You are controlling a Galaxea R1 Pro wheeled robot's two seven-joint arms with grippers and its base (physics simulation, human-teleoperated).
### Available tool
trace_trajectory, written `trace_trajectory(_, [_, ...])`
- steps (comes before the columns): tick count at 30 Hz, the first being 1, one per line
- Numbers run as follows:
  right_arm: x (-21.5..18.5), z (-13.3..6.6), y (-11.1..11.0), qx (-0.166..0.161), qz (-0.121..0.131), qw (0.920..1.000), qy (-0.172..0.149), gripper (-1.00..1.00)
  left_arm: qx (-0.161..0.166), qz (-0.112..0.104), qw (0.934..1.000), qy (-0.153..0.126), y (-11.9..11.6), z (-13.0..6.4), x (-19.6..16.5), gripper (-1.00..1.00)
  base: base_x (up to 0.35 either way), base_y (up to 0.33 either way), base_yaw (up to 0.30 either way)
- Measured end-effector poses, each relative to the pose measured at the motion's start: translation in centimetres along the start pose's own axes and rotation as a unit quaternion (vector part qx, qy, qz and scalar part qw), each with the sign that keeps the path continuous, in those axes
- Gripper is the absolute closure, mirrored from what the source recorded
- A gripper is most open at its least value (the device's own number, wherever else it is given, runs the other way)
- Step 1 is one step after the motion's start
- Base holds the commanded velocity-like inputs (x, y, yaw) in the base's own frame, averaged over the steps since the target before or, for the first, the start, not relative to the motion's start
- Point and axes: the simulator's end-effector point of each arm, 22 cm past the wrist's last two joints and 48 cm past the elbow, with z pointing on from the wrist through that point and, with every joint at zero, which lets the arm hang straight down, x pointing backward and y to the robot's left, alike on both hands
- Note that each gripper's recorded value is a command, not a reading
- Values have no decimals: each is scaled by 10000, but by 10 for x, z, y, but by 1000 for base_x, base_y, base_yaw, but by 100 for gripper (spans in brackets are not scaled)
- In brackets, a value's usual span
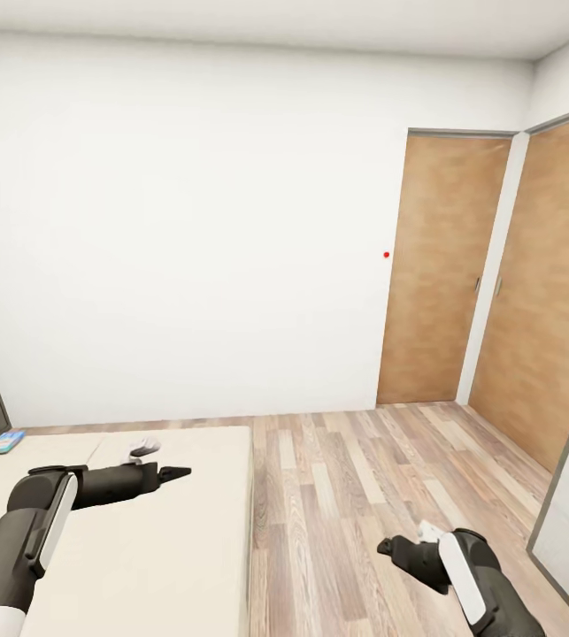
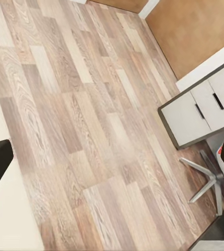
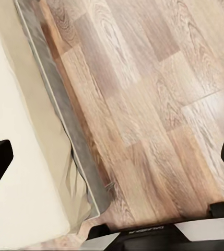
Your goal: Put all the toys in the child's room - the three board games (two on the bed and one on the table), the two jigsaw puzzles on the table, and the tennis ball on the table - inside the toy box on the table in the child's room.
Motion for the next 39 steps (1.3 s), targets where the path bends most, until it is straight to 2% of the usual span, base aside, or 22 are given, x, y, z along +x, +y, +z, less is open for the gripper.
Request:
trace_trajectory(7, [5,3,11,16,-274,9996,60,-100,-145,-26,9998,113,11,3,9,-100,0,0,0])
trace_trajectory(14, [9,5,18,15,-434,9990,89,-100,-223,-39,9996,162,21,4,15,-100,0,0,2])
trace_trajectory(26, [11,7,19,25,-486,9987,122,-100,-367,-27,9991,211,32,5,18,-100,0,0,70])
trace_trajectory(33, [13,8,18,36,-488,9987,145,-100,-711,-14,9971,264,48,4,21,-100,0,45,174])
trace_trajectory(39, [14,10,17,45,-487,9987,167,-100,-867,-22,9958,290,56,4,23,-100,0,147,200])
